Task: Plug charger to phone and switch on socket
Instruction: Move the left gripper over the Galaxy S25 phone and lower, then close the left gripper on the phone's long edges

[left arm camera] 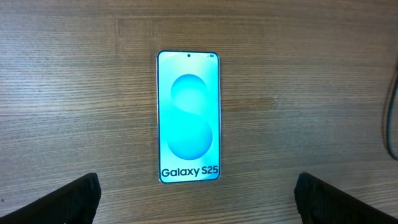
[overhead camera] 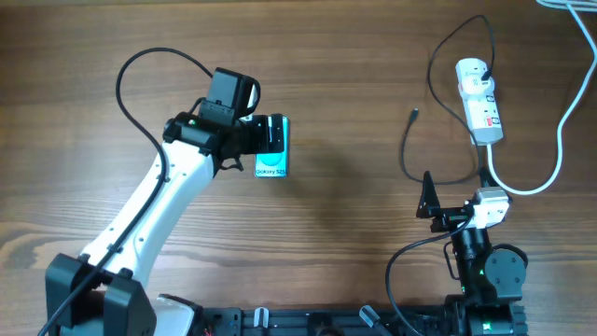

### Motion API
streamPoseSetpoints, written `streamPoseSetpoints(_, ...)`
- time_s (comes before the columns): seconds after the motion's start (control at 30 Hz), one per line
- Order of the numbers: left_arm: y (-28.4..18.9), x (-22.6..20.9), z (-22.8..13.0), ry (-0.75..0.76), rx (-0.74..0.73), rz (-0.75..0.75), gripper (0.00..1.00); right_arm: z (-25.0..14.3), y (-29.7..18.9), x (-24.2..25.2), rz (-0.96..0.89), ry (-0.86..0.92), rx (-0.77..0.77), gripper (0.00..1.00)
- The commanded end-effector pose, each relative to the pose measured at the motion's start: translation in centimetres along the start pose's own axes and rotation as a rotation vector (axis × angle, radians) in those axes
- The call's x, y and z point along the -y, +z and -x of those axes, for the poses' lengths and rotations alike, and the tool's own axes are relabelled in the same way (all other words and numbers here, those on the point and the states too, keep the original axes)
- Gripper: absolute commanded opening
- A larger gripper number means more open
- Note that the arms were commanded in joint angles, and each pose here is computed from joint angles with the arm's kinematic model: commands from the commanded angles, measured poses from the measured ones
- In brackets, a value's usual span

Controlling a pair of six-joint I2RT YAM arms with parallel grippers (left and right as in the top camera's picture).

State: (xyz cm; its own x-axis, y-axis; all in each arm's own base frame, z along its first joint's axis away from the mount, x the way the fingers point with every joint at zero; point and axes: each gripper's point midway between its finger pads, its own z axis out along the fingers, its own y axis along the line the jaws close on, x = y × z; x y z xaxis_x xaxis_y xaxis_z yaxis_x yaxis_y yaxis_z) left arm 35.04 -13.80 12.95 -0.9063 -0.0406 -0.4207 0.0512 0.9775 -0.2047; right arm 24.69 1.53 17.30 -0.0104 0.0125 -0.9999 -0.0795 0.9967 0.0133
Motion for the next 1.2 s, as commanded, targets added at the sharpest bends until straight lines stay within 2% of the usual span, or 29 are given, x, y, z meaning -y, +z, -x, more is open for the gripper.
streamPoseSetpoints(0.0,0.5,0.2,0.7,-0.005,0.011,0.008,1.00,0.3,-0.1,0.2,-0.012,-0.012,0.013,1.00)
streamPoseSetpoints(0.4,5.2,-0.3,-0.2,-0.001,-0.063,0.036,1.00,0.3,-0.1,0.2,-0.012,-0.012,0.013,1.00)
streamPoseSetpoints(0.57,8.0,0.0,-1.1,0.157,-0.101,0.051,1.00,0.3,-0.1,0.2,-0.012,-0.012,0.013,1.00)
streamPoseSetpoints(0.63,9.0,-0.8,-1.3,0.176,-0.103,0.114,1.00,0.3,-0.1,0.2,-0.012,-0.012,0.013,1.00)
streamPoseSetpoints(0.8,11.6,-1.3,-2.2,0.181,-0.137,0.135,1.00,0.3,-0.1,0.2,-0.012,-0.012,0.013,1.00)
streamPoseSetpoints(0.93,13.5,-0.8,-3.7,0.174,-0.197,0.087,1.00,0.3,-0.1,0.2,-0.012,-0.012,0.013,1.00)
streamPoseSetpoints(1.17,13.9,-0.8,-4.8,0.170,-0.237,0.073,1.00,0.3,-0.1,0.2,-0.012,-0.012,0.013,1.00)
